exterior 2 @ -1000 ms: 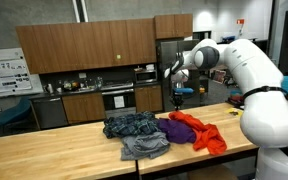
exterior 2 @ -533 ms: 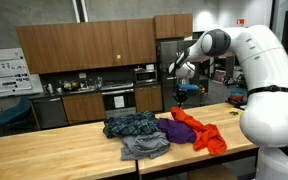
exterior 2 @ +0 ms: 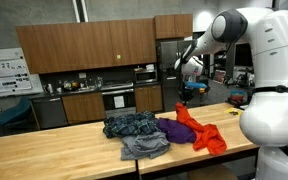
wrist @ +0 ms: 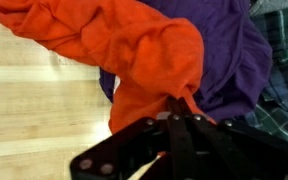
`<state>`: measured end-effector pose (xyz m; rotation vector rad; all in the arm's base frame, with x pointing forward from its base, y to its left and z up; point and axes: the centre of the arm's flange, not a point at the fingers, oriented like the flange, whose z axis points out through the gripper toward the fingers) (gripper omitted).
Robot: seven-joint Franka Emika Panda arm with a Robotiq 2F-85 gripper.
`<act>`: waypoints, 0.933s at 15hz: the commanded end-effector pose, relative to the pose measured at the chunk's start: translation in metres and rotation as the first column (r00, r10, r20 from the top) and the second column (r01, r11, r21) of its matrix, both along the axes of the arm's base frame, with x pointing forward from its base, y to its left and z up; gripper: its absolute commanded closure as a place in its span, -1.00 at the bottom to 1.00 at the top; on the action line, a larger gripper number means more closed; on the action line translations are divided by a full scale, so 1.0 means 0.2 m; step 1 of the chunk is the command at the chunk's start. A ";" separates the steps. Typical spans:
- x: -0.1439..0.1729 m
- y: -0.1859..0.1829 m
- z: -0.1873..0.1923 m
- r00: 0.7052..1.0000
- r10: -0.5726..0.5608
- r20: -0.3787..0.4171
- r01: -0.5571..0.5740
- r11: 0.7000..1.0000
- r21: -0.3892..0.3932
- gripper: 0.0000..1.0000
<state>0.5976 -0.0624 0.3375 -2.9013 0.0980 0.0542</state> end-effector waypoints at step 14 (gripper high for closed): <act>-0.62 -0.09 0.05 0.998 -0.063 0.024 0.063 0.998 -0.011 1.00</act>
